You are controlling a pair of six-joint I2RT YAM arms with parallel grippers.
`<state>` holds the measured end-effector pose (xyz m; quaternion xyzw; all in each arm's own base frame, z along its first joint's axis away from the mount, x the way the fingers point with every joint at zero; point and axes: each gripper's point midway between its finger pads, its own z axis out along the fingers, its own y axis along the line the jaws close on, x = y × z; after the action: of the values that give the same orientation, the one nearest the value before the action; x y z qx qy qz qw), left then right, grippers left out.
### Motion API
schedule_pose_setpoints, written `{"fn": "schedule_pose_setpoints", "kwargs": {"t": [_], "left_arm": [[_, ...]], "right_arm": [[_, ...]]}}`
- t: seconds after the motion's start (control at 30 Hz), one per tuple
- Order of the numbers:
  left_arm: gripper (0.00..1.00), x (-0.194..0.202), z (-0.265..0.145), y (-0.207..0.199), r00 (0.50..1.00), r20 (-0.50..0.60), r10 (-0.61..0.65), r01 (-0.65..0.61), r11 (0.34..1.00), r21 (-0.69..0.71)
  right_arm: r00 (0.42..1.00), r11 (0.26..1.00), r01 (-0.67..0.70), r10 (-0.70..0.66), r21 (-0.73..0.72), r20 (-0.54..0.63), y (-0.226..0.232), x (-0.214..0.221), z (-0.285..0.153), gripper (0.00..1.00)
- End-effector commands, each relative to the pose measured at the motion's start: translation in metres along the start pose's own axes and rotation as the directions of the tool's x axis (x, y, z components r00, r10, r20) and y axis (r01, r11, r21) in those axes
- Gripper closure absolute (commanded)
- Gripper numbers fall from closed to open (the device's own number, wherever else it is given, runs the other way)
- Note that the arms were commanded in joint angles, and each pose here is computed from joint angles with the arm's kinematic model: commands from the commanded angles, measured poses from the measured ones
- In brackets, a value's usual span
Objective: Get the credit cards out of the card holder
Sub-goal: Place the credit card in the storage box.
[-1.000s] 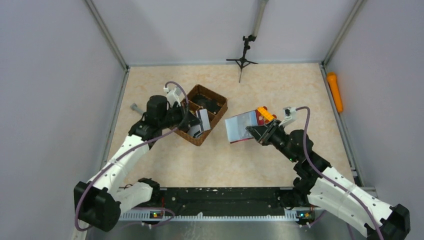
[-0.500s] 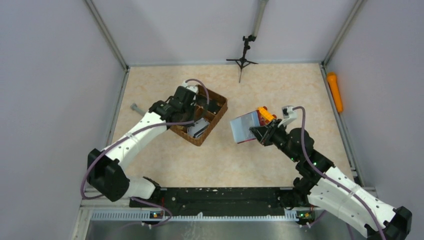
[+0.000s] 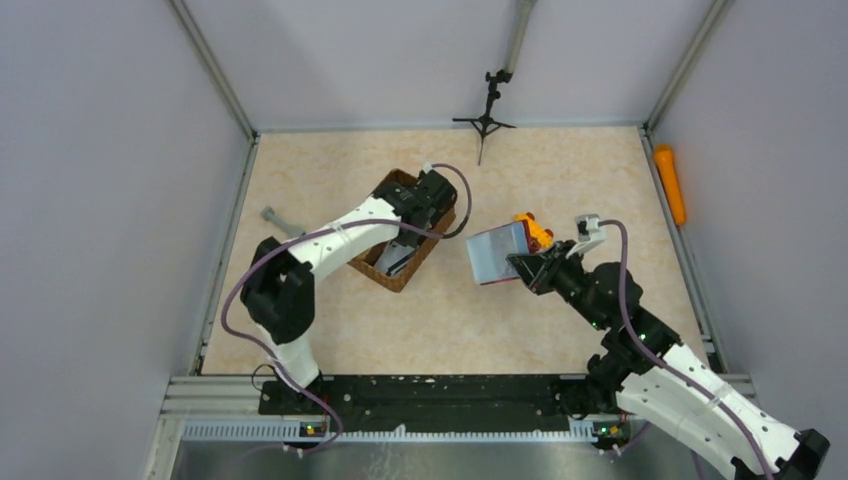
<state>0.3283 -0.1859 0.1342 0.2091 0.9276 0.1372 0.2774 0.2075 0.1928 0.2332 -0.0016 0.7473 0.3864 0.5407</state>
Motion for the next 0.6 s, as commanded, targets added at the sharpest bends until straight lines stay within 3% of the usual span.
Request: {"fn": "schedule_pose_setpoints", "kwargs": {"t": [0.0,0.2,0.3,0.4,0.57], "left_arm": [[0.96,0.001,0.008,0.012,0.995,-0.060,0.084,-0.090,0.990,-0.112],[0.88,0.015,0.033,0.006,0.981,-0.152,0.123,-0.149,0.974,-0.170],[0.65,0.020,0.034,-0.005,0.976,-0.183,0.119,-0.142,0.983,-0.118],[0.46,0.014,0.021,-0.021,0.988,-0.130,0.084,-0.083,0.996,0.010],[0.36,0.004,-0.013,-0.021,1.000,-0.029,0.001,0.003,0.994,0.113]], "right_arm": [[0.995,1.000,0.002,0.000,-0.021,0.097,0.008,-0.025,-0.012,1.00],[0.991,1.000,-0.008,0.007,0.004,0.130,0.002,-0.030,-0.019,1.00],[0.991,1.000,-0.015,0.014,0.008,0.131,0.000,-0.028,-0.020,1.00],[0.993,1.000,-0.019,0.018,0.011,0.119,-0.001,-0.024,-0.018,1.00],[0.994,1.000,-0.028,0.027,0.007,0.105,-0.003,-0.018,-0.016,1.00]]}}
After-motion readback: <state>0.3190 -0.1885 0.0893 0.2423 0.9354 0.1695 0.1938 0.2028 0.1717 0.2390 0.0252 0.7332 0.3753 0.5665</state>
